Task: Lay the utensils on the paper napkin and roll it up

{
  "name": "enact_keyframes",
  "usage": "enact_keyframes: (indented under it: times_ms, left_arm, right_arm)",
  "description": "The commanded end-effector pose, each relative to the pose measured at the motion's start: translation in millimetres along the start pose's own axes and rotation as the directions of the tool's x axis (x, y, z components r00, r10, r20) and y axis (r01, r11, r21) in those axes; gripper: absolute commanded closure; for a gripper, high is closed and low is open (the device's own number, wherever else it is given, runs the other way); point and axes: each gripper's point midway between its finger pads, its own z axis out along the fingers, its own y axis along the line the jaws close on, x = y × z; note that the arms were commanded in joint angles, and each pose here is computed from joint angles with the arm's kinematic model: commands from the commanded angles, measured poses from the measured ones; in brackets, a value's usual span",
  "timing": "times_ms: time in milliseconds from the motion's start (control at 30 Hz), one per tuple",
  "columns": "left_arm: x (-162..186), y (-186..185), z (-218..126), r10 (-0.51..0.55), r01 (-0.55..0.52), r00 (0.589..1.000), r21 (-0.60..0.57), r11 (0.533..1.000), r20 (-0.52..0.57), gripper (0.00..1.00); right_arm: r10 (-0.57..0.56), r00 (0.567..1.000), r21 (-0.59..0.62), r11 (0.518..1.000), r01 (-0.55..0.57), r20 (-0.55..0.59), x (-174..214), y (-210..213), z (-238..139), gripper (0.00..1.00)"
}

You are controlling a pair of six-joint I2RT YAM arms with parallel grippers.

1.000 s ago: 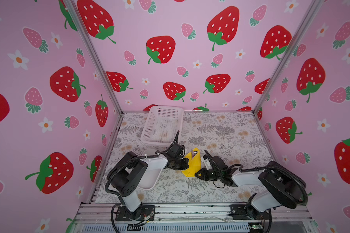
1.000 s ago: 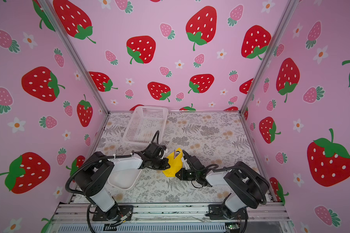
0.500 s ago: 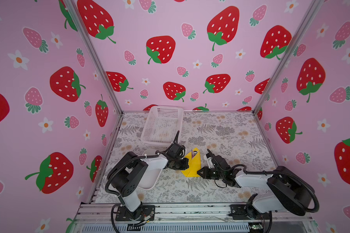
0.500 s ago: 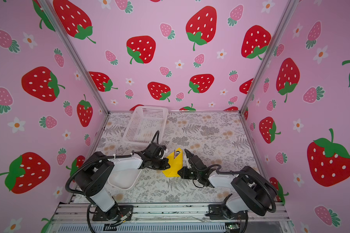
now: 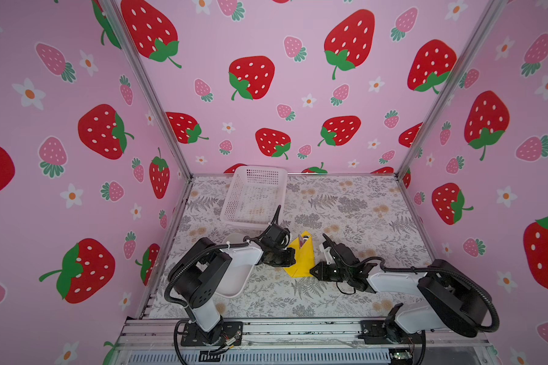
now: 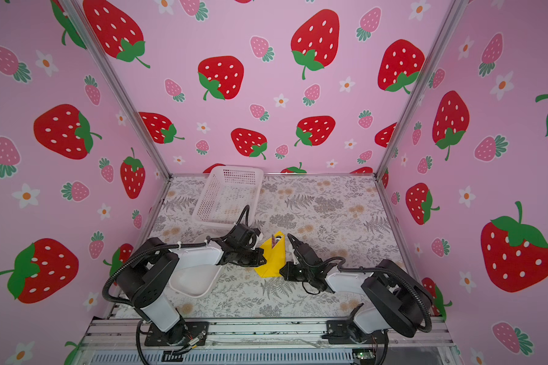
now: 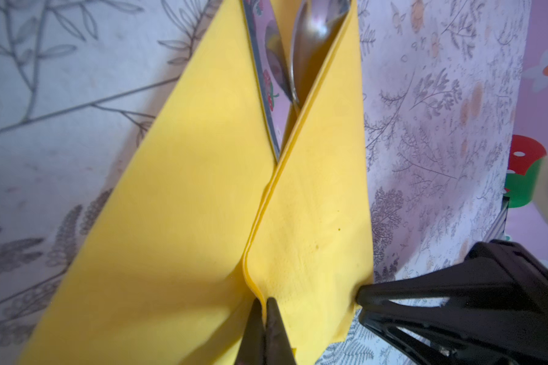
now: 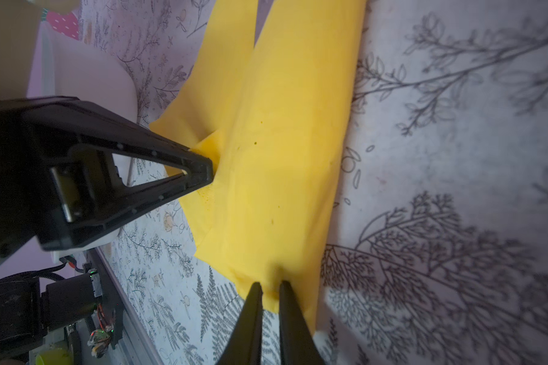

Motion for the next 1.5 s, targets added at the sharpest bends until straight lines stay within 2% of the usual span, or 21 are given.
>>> enact_keyframes:
  times_ms: [0,200,633,867,1233,1300,1400,1467]
  left_arm:
    - [3,3,-2,0.005,-0.005,1.0,-0.02,1.0,-0.004,1.0]
    - [3,3,-4,0.008,-0.008,1.0,-0.019,1.0,0.004,1.0]
    - [1,-2,-4,0.0,0.0,1.0,0.001,1.0,0.008,1.0]
    - [1,-2,-6,0.005,-0.005,1.0,-0.002,1.0,0.007,1.0]
    - [-1,-5,-9,0.008,-0.008,1.0,0.006,1.0,0.016,1.0]
    - [-4,-13,-15,0.019,-0.02,0.999,0.028,0.999,0.031,0.96]
    - [-9,-20,-30,0.033,-0.035,0.997,0.024,0.999,0.072,0.76]
    - [-12,-18,-39,0.038,-0.037,0.995,-0.006,0.999,0.095,0.69]
  right_arm:
    - [-0.008,1.0,-0.027,1.0,0.009,0.018,-8,11,-4,0.84]
    - [-0.012,0.999,-0.079,0.997,0.015,0.032,-19,29,0,0.83]
    - [-0.019,0.999,-0.086,0.996,0.016,-0.033,-10,33,21,0.83]
    - [-0.028,0.999,-0.095,0.995,0.025,-0.031,-13,40,24,0.83]
    - [0.009,0.997,0.01,1.0,-0.009,-0.074,4,12,35,0.86]
    - [0.014,0.997,0.03,0.999,-0.012,-0.081,8,6,35,0.86]
    - [0.017,0.996,0.054,0.998,-0.012,-0.091,12,-2,35,0.86]
    - [0.018,0.996,0.053,0.998,-0.013,-0.091,13,-2,34,0.86]
